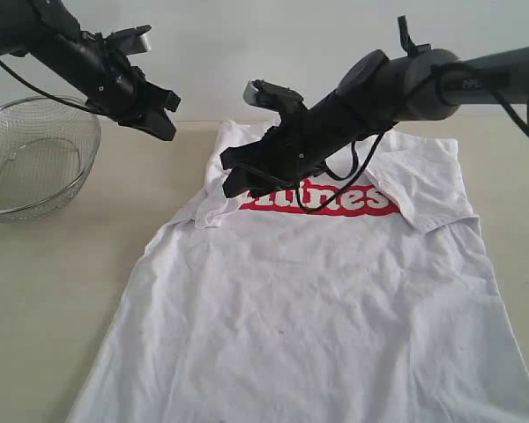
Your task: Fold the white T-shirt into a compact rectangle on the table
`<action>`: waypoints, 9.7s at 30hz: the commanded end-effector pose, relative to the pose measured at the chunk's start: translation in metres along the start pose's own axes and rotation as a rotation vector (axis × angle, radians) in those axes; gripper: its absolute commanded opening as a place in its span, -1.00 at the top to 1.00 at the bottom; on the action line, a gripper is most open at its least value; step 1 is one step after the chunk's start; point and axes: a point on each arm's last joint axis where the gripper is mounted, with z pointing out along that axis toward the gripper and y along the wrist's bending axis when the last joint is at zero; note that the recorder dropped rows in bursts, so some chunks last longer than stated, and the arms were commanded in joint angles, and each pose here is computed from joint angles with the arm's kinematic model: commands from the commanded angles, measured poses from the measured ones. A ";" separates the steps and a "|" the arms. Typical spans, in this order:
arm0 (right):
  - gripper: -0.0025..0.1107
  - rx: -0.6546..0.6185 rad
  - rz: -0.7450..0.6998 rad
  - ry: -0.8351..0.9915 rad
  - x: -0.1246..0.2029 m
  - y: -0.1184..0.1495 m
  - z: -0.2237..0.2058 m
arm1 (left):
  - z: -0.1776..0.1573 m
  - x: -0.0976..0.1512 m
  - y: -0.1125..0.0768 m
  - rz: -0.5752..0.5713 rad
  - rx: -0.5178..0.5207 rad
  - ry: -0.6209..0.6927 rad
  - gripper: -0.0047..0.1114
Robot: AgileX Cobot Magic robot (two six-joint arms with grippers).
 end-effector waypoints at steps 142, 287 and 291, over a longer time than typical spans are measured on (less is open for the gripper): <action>0.96 0.370 0.034 0.089 0.012 -0.110 -0.019 | 0.058 0.103 -0.014 -0.100 -0.157 0.247 0.84; 0.96 0.221 0.016 -0.109 -0.034 -0.015 -0.041 | 0.081 -0.021 0.000 0.034 -0.057 -0.240 0.84; 0.96 0.184 0.018 -0.075 -0.045 -0.024 -0.021 | 0.097 -0.012 0.005 -0.008 -0.037 -0.227 0.84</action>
